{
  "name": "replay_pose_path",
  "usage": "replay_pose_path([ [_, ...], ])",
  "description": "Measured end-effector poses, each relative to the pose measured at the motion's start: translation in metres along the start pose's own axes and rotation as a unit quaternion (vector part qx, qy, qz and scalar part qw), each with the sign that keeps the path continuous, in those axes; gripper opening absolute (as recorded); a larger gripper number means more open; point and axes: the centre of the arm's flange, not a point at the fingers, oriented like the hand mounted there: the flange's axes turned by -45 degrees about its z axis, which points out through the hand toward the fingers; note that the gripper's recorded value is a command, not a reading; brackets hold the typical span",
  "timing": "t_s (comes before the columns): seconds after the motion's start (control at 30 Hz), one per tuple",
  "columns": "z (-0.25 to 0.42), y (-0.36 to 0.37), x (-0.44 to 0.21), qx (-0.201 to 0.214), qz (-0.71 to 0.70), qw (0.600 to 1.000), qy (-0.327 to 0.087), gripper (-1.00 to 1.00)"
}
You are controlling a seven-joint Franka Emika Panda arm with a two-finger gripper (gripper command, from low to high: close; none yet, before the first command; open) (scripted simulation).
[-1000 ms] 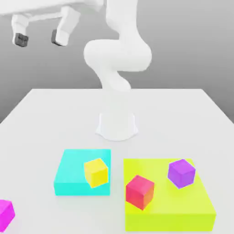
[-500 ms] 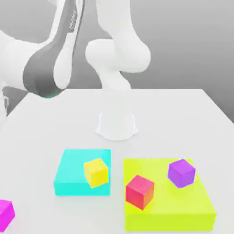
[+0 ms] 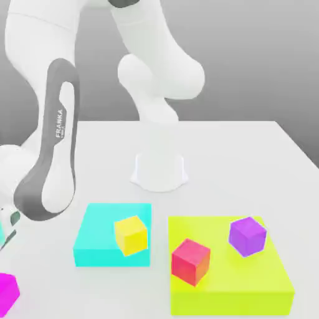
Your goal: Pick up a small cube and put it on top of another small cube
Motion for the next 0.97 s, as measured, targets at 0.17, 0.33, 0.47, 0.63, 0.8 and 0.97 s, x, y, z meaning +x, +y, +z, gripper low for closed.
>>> replay_pose_path([
  [0.17,-0.065,-0.003,-0.018,0.003,-0.007,1.000,-0.004,-1.00],
  [0.33,-0.122,-0.007,-0.131,0.014,-0.057,0.998,-0.020,-1.00],
  [0.47,-0.156,0.013,-0.236,0.014,-0.116,0.993,-0.024,-1.00],
  [0.63,-0.179,0.066,-0.334,0.005,-0.169,0.985,-0.012,-1.00],
  [0.8,-0.151,0.088,-0.356,0.000,-0.176,0.984,0.002,-1.00],
  [0.97,-0.121,0.090,-0.356,0.000,-0.176,0.984,0.001,1.00],
])
